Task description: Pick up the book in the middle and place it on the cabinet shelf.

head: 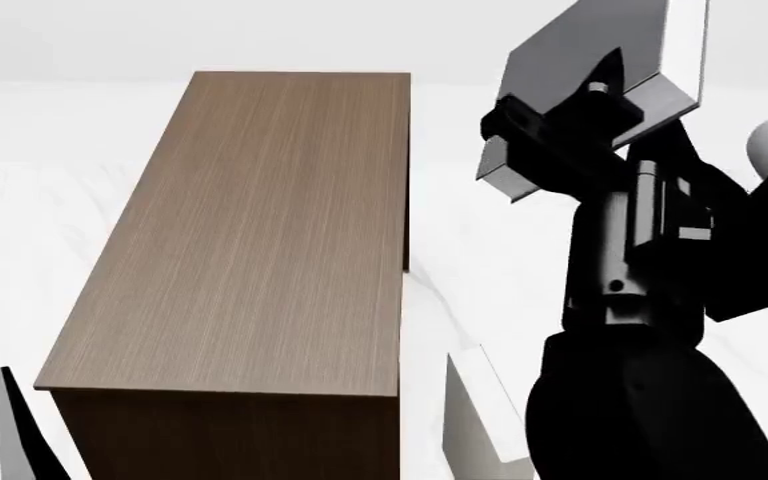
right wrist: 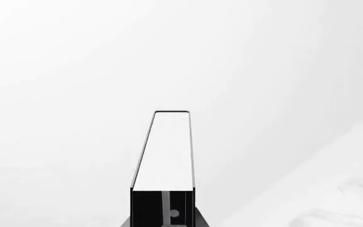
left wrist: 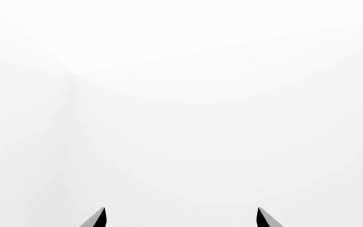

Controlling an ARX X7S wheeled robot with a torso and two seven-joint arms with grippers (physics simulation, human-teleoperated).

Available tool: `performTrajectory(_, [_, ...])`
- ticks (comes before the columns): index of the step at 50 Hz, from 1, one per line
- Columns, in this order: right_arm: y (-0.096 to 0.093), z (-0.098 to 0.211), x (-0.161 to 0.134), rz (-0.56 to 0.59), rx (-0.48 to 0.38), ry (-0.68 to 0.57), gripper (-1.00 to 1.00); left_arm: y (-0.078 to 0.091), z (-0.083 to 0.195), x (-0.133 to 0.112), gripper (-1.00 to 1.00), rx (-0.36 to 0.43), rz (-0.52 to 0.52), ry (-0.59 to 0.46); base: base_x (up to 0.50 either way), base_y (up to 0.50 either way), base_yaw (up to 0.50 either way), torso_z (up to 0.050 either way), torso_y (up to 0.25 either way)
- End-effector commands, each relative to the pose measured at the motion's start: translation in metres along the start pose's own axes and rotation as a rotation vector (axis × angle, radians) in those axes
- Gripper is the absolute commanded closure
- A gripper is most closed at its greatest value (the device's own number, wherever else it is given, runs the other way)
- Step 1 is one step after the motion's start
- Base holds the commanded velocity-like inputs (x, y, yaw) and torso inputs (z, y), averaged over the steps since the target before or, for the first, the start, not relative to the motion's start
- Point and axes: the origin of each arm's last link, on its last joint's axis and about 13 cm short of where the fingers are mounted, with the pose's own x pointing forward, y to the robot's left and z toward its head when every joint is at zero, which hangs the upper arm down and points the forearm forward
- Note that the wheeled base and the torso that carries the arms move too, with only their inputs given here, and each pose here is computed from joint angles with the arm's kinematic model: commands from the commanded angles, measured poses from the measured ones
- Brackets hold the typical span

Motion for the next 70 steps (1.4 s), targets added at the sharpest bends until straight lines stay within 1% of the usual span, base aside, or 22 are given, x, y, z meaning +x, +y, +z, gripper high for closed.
performTrajectory(1, [0.01,0.008,-0.001,0.125,0.197,0.102,1.0,0.0,0.001,0.002,-1.0,0.015,-0.004,-0.014,0.0,0.0,0.0,0.0,0.0])
performTrajectory(3, [0.012,0.009,-0.002,0.143,0.242,0.131,1.0,0.0,0.001,0.002,-1.0,0.015,-0.005,-0.013,0.0,0.0,0.0,0.0,0.0])
performTrajectory(5, [0.015,0.012,-0.003,0.163,0.313,0.173,1.0,0.0,0.001,0.002,-1.0,0.015,-0.005,-0.012,0.0,0.0,0.0,0.0,0.0])
performTrajectory(6, [0.015,0.013,-0.003,0.164,0.325,0.184,1.0,0.0,0.001,0.002,-1.0,0.015,-0.006,-0.012,0.0,0.0,0.0,0.0,0.01])
performTrajectory(7, [0.016,0.013,-0.003,0.174,0.372,0.221,1.0,0.0,0.001,0.002,-1.0,0.015,-0.006,-0.012,0.0,0.0,0.0,0.0,0.0])
performTrajectory(9, [0.017,0.013,-0.003,0.174,0.378,0.233,1.0,0.0,0.001,0.002,-1.0,0.015,-0.007,-0.012,0.0,0.0,0.0,0.0,0.0])
performTrajectory(13, [0.019,0.014,-0.004,0.185,0.457,0.3,1.0,0.0,0.002,0.001,-1.0,0.014,-0.009,-0.011,0.0,0.0,0.0,0.0,0.003])
performTrajectory(18, [0.022,0.013,-0.004,0.201,0.522,0.365,1.0,0.0,0.002,0.001,-1.0,0.013,-0.011,-0.01,0.0,0.0,0.0,0.0,0.0])
performTrajectory(25, [0.026,0.013,-0.004,0.209,0.568,0.385,1.0,0.0,0.002,0.001,-1.0,0.013,-0.011,-0.009,0.0,0.0,0.0,0.0,0.001])
performTrajectory(28, [0.027,0.014,0.0,0.195,0.606,0.4,1.0,-0.001,0.001,0.001,-1.0,0.012,-0.013,-0.008,0.0,0.0,0.0,0.005,0.004])
performTrajectory(37, [0.028,0.003,0.005,0.175,0.632,0.44,1.0,-0.001,0.001,0.0,-1.0,0.011,-0.015,-0.007,0.0,0.0,0.0,0.0,0.001])
performTrajectory(39, [0.027,-0.003,0.01,0.147,0.648,0.475,1.0,-0.001,0.001,0.0,-1.0,0.011,-0.017,-0.007,0.0,0.0,0.0,0.0,0.0])
performTrajectory(41, [0.028,-0.007,0.01,0.148,0.651,0.488,1.0,-0.001,0.001,0.0,-1.0,0.011,-0.017,-0.008,0.0,0.0,0.0,0.0,0.0])
performTrajectory(49, [0.035,-0.006,-0.002,0.173,0.636,0.518,1.0,0.0,0.002,0.0,-1.0,0.011,-0.015,-0.009,0.0,0.0,0.0,0.0,0.003])
performTrajectory(53, [0.041,-0.002,-0.013,0.207,0.623,0.536,1.0,-0.001,0.002,0.0,-1.0,0.012,-0.015,-0.01,0.0,0.0,0.0,0.0,0.0])
performTrajectory(58, [0.043,-0.004,-0.019,0.223,0.612,0.56,1.0,-0.001,0.001,0.0,-1.0,0.012,-0.016,-0.011,0.0,0.0,0.0,0.0,0.002])
performTrajectory(65, [0.047,-0.005,-0.024,0.245,0.626,0.587,1.0,-0.001,0.001,0.001,-1.0,0.014,-0.013,-0.013,0.0,0.0,0.0,0.0,0.001])
performTrajectory(70, [0.052,-0.004,-0.035,0.295,0.613,0.602,1.0,-0.001,0.0,0.001,-1.0,0.015,-0.011,-0.013,0.0,0.0,0.0,0.0,0.002])
